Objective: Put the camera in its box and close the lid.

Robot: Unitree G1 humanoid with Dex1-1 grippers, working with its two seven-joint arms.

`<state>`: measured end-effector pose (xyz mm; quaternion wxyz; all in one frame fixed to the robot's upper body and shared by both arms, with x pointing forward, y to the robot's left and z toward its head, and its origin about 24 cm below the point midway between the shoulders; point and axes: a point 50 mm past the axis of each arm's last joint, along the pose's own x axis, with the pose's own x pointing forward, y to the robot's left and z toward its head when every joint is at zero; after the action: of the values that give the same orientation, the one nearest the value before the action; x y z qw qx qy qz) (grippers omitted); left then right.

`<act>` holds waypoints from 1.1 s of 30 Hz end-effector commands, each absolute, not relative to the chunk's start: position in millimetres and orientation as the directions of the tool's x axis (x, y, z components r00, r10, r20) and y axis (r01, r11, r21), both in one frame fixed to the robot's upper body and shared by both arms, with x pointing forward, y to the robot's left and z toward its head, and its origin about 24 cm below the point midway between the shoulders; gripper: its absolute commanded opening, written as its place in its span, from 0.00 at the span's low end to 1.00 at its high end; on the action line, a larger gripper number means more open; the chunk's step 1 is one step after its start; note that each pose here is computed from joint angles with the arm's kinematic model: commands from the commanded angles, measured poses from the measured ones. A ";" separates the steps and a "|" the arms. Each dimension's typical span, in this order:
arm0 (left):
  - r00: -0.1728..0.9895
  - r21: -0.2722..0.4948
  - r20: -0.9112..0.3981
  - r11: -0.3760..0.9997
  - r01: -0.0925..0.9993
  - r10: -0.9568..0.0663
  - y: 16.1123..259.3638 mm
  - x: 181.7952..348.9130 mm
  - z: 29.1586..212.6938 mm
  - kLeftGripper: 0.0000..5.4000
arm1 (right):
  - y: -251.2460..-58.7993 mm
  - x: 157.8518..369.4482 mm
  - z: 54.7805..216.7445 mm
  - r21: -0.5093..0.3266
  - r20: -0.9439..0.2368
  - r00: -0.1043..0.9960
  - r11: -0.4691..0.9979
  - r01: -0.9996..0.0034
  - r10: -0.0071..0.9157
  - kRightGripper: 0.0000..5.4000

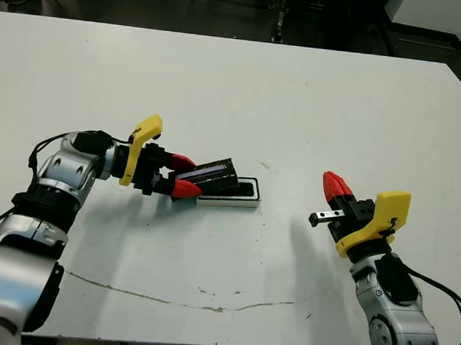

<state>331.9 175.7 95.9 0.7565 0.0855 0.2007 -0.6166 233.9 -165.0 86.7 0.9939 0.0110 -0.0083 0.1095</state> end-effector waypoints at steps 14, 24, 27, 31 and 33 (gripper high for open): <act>0.088 -0.231 -0.414 0.198 0.953 -0.906 171.0 313.9 70.2 0.59 | -170.1 232.9 84.0 0.017 0.001 0.979 0.979 -0.205 0.205 0.00; 0.111 -0.230 -0.415 0.223 0.947 -0.903 169.4 310.1 68.7 0.59 | -170.8 232.6 84.5 0.009 0.006 0.979 0.979 -0.202 0.201 0.00; 0.121 -0.193 -0.436 0.224 0.955 -0.892 167.5 309.3 69.8 0.59 | -170.9 232.4 85.2 0.004 0.005 0.980 0.980 -0.198 0.198 0.00; 0.120 -0.177 -0.452 0.221 0.959 -0.884 163.6 308.3 70.3 0.59 | -171.1 232.7 85.9 -0.002 0.007 0.980 0.980 -0.198 0.198 0.00; 0.119 -0.174 -0.462 0.221 0.960 -0.879 162.2 308.2 70.4 0.59 | -171.2 232.7 86.0 -0.002 0.008 0.980 0.980 -0.199 0.199 0.00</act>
<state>320.8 169.5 93.2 0.7697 0.1000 0.1979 -0.5987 233.3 -166.4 86.2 0.9941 0.0107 -0.0068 0.1079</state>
